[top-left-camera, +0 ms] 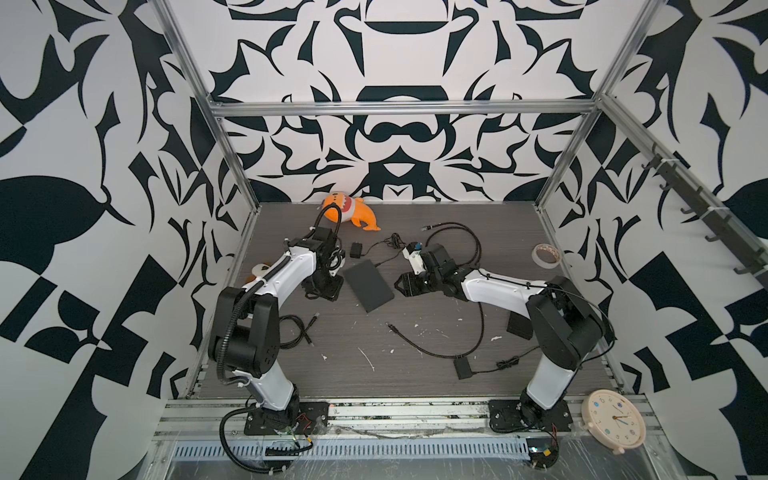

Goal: Insert the plug into the switch port

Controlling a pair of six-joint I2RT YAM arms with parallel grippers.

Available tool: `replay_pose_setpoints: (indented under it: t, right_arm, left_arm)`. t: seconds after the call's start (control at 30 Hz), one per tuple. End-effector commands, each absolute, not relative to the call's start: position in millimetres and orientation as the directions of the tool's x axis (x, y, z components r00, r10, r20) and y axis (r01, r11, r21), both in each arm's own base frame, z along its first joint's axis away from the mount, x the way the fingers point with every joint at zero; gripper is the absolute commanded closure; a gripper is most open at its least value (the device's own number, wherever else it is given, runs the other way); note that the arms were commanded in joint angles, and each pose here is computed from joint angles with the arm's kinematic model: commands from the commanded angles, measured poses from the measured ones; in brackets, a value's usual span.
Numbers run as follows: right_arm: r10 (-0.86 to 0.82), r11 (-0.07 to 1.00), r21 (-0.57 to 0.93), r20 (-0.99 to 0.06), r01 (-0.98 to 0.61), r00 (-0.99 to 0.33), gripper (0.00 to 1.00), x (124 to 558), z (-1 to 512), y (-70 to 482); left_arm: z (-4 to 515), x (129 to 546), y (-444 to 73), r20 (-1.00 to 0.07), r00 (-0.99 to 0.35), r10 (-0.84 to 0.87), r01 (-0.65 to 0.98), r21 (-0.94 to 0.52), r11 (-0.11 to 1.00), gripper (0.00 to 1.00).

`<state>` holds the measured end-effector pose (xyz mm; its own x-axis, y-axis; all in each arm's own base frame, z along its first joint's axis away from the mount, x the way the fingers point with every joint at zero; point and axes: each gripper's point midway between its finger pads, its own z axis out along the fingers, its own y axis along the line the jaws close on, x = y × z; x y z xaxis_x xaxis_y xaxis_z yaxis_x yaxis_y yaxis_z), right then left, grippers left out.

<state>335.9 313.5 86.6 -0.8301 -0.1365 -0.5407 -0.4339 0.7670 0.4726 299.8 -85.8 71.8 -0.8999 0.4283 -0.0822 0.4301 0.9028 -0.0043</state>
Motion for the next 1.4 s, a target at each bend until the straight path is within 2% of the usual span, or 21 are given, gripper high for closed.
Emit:
replay_pose_setpoints:
  t: [0.0,0.13,0.3,0.47,0.6,0.8,0.93,1.13,1.23,1.37]
  right_arm:
    - [-0.083,0.72,0.537,-0.563,-0.44,-0.822,0.48,330.8,108.7,319.5]
    - [-0.091,0.711,0.552,-0.542,-0.436,-0.835,0.48,321.3,103.5,321.4]
    - [-0.117,0.723,0.53,-0.537,-0.443,-0.835,0.49,313.4,102.3,323.7]
    - [-0.134,0.732,0.511,-0.54,-0.45,-0.831,0.49,306.9,106.8,320.9]
    - [-0.133,0.74,0.498,-0.551,-0.452,-0.824,0.49,302.9,111.2,315.7]
    - [-0.132,0.752,0.491,-0.541,-0.44,-0.831,0.5,294.9,110.3,307.3]
    - [-0.128,0.762,0.482,-0.543,-0.433,-0.83,0.5,292.5,109.0,302.0]
    - [-0.153,0.785,0.43,-0.562,-0.445,-0.813,0.5,298.6,108.0,297.2]
    - [-0.156,0.788,0.425,-0.563,-0.446,-0.812,0.5,301.8,106.5,298.6]
    - [-0.155,0.797,0.414,-0.563,-0.439,-0.812,0.5,308.6,104.7,296.6]
  left_arm:
    - [61.0,262.7,-57.5,0.094,-0.879,0.468,0.473,0.038,0.88,0.49]
    - [54.4,254.6,-48.4,0.136,-0.9,0.414,0.423,0.044,0.905,0.48]
    - [39.0,241.3,-39.1,0.238,-0.903,0.359,0.385,0.07,0.92,0.49]
    - [31.7,245.8,-41.1,0.242,-0.913,0.329,0.355,0.069,0.932,0.5]
    - [19.7,245.6,-39.8,0.265,-0.909,0.323,0.353,0.074,0.933,0.54]
    - [8.4,251.0,-39.8,0.264,-0.91,0.321,0.353,0.084,0.932,0.67]
    - [9.0,266.8,-48.8,0.21,-0.92,0.33,0.351,0.07,0.934,0.79]
    - [9.2,304.8,-97.7,0.089,-0.894,0.438,0.445,0.076,0.892,0.84]
    - [12.0,323.3,-127.5,0.045,-0.869,0.493,0.495,0.081,0.865,0.84]
    - [16.7,338.4,-156.7,-0.006,-0.834,0.551,0.55,0.065,0.833,0.79]
